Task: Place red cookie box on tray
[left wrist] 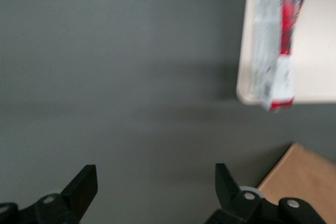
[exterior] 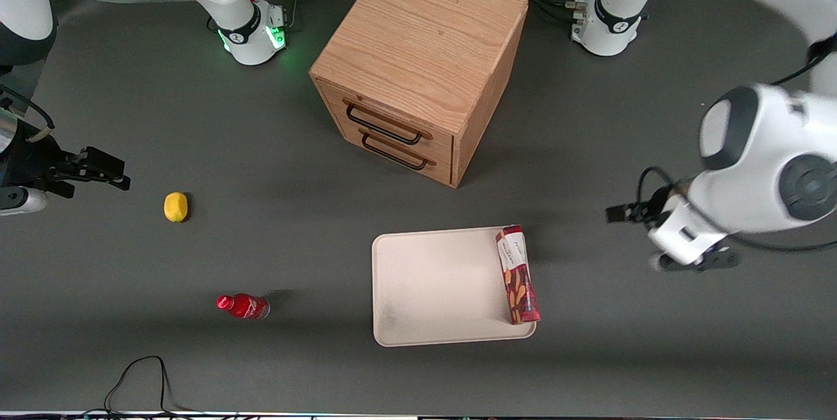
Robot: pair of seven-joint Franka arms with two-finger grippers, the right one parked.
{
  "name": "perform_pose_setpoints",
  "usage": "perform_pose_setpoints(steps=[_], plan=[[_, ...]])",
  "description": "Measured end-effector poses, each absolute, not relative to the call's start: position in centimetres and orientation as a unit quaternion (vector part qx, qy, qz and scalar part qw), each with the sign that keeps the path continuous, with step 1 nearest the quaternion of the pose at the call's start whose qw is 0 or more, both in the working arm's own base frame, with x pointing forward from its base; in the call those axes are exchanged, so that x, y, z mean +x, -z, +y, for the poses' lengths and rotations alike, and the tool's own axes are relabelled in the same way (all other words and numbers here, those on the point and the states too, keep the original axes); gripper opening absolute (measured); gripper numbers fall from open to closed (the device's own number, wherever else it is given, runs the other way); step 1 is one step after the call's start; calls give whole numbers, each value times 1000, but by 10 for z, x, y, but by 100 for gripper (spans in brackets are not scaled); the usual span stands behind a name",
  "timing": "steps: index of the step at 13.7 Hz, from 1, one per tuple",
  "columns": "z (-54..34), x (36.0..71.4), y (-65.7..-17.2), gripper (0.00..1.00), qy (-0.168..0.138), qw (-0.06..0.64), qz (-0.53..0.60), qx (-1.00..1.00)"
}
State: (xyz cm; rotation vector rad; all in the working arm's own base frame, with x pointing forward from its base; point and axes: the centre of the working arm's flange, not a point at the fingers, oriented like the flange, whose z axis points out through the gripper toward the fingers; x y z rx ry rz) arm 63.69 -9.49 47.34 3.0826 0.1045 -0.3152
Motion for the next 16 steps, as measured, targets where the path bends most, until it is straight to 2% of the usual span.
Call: perform_pose_setpoints(steps=[2, 6, 16], plan=[[-46, 610, -526, 100, 99, 5, 25, 995], [-7, 585, -565, 100, 97, -10, 32, 995], [-11, 579, -564, 100, 102, -16, 27, 994]])
